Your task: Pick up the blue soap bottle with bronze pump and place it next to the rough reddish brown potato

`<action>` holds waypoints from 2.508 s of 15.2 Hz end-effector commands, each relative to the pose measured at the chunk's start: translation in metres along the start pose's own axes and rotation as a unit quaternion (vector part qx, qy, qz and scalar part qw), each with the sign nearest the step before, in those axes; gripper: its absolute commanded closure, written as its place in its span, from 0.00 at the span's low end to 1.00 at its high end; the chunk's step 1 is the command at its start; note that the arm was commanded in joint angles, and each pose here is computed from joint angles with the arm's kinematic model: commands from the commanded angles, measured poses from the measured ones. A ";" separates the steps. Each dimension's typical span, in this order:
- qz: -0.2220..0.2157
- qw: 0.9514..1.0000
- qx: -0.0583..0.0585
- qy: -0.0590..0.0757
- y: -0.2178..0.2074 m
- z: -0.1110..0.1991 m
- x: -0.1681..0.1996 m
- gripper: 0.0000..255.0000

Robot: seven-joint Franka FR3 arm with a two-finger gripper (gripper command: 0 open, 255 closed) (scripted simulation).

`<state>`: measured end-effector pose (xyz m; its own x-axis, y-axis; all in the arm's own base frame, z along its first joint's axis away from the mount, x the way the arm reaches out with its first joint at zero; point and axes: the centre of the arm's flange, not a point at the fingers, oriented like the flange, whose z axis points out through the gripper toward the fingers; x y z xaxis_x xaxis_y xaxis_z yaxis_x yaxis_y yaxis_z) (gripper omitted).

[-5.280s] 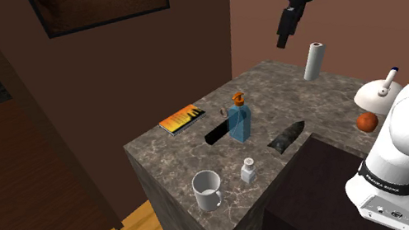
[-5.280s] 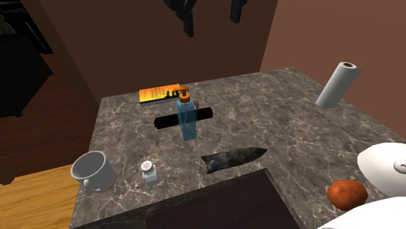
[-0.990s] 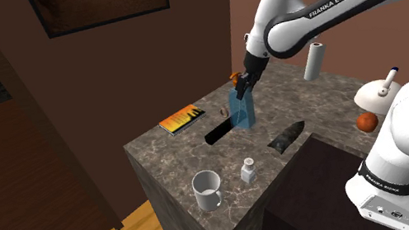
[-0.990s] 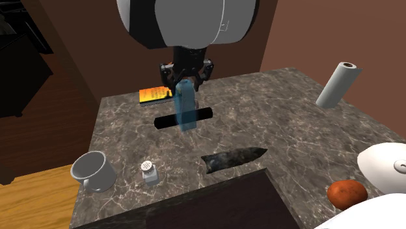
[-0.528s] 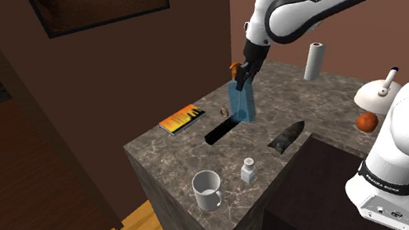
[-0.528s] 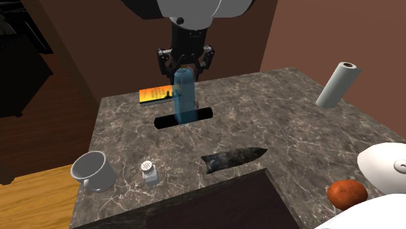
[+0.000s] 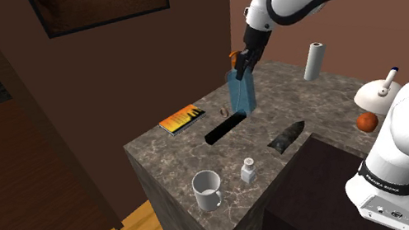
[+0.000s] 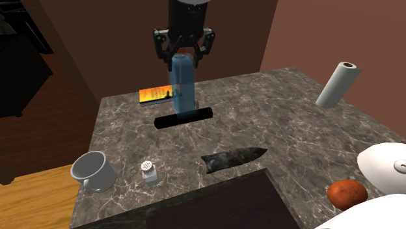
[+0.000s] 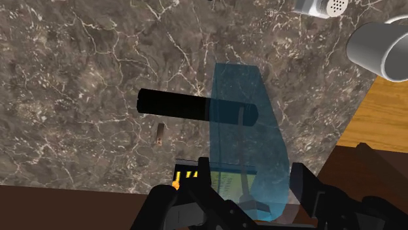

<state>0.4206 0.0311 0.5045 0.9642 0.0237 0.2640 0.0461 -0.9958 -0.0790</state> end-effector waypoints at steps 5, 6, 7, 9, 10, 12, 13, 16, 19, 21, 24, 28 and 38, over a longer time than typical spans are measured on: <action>0.000 1.000 0.000 0.000 -0.002 -0.032 0.008 1.00; 0.000 1.000 0.000 0.000 -0.003 -0.037 0.009 1.00; 0.000 1.000 0.000 0.000 -0.003 -0.042 0.011 1.00; 0.000 1.000 0.000 0.000 -0.004 -0.052 0.013 1.00; 0.000 1.000 0.000 0.000 -0.004 -0.057 0.015 1.00; 0.000 1.000 0.000 0.000 -0.005 -0.068 0.018 1.00; 0.000 1.000 0.000 0.000 -0.006 -0.073 0.019 1.00; 0.000 1.000 0.000 0.000 -0.007 -0.088 0.023 1.00; 0.000 1.000 0.000 0.000 -0.008 -0.103 0.027 1.00; 0.000 1.000 0.000 0.000 -0.009 -0.113 0.030 1.00; 0.000 1.000 0.000 0.000 -0.010 -0.127 0.034 1.00; 0.000 1.000 0.000 0.000 0.016 -0.141 -0.010 1.00; 0.000 1.000 0.000 0.000 0.083 -0.177 -0.118 1.00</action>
<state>0.2745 -0.0602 0.6375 0.9641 0.0229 0.2646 0.0452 -0.9959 -0.0784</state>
